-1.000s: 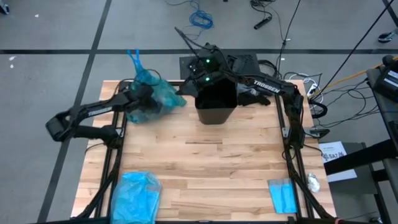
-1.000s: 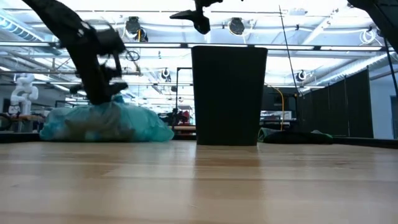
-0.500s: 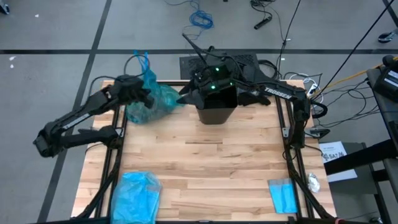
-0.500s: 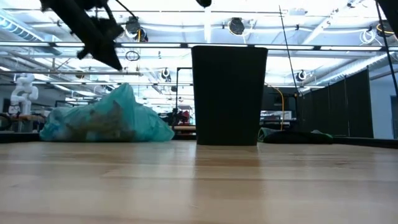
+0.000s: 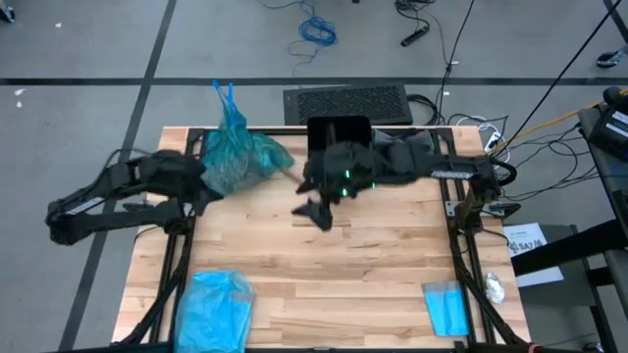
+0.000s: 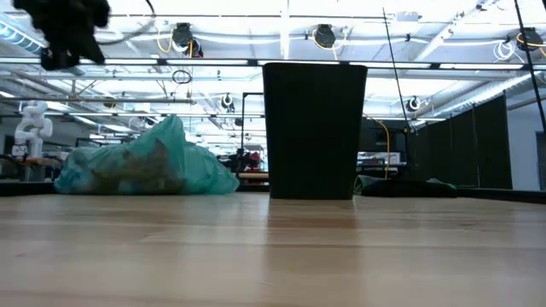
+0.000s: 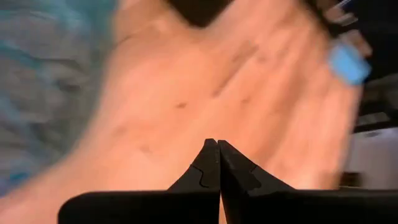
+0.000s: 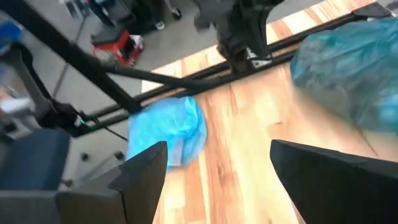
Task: Place trash/remove bag and relplace
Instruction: Put the new blue trash bag in the black trash bin
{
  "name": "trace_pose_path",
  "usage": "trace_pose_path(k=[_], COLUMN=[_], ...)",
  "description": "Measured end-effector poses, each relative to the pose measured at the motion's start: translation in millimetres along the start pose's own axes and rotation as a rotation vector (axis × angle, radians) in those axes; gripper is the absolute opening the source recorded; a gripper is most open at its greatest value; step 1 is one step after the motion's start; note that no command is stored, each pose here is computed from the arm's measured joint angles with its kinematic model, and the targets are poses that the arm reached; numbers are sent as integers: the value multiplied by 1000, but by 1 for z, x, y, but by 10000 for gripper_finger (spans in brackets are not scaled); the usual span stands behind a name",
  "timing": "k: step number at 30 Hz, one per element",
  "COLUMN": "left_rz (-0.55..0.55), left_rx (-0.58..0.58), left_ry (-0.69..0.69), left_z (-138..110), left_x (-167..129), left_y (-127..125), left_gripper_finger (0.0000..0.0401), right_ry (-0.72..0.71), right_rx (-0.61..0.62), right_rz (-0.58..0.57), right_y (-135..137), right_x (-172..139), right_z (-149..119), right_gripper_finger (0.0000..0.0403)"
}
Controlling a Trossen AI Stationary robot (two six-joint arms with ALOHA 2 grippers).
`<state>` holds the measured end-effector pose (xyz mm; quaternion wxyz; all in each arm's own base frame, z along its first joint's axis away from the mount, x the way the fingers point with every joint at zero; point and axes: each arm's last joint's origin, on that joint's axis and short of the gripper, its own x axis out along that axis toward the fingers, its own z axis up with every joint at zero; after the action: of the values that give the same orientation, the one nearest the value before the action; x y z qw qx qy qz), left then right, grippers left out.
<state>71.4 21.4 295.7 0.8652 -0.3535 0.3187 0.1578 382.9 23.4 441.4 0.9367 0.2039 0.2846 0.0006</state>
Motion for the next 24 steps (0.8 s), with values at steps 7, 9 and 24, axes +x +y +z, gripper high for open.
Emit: trace_pose_path(k=[7, 9, 24], left_rz=[-172, -212, -388], left_rx=[55, 110, 220], left_ry=[-80, -104, 352], left_z=[9, 24, -60], left_x=[5, 22, 127], left_y=[-25, -40, -149], left_gripper_finger=[0, 0, 0], right_ry=[32, 21, 43], right_rx=[-54, -42, 59], right_rz=[-19, 34, 53], right_y=[23, 27, 68], right_x=[36, 46, 6], right_z=[-38, -46, -132], right_gripper_finger=[216, 199, 162])
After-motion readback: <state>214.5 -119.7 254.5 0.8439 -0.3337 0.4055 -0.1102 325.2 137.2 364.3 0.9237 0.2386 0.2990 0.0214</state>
